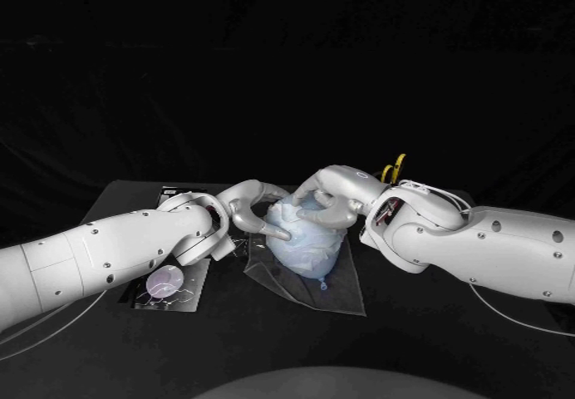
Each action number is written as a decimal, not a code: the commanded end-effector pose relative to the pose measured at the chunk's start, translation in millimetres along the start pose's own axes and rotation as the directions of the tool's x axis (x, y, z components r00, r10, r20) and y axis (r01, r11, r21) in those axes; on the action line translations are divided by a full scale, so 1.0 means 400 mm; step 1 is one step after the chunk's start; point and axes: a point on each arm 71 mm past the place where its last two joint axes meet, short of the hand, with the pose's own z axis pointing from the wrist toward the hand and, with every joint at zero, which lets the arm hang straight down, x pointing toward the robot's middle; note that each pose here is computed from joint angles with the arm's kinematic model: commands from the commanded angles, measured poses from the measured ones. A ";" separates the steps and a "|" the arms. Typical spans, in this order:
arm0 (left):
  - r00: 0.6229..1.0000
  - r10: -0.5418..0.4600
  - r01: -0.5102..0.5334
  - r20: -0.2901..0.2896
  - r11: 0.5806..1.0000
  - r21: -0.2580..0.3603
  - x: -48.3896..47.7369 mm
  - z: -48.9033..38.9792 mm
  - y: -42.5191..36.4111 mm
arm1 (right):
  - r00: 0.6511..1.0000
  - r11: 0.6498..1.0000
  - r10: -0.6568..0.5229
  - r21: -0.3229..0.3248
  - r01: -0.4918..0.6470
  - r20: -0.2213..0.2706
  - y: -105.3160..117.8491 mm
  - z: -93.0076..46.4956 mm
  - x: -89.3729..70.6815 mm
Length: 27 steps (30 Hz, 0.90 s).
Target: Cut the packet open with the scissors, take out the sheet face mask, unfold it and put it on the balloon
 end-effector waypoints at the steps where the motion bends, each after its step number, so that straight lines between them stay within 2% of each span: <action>1: 1.000 -0.004 0.004 -0.025 1.000 0.004 0.010 0.002 -0.005 | 0.997 0.997 -0.071 0.008 0.071 -0.029 0.003 0.006 0.008; 18: 1.000 -0.004 0.004 -0.029 1.000 0.006 0.012 0.003 -0.007 | 0.993 0.992 -0.115 0.047 0.116 -0.029 -0.006 0.031 0.021; 27: 1.000 -0.005 0.005 -0.030 1.000 0.006 0.013 0.003 -0.008 | 0.990 0.990 -0.124 0.056 0.128 -0.069 -0.008 0.037 0.034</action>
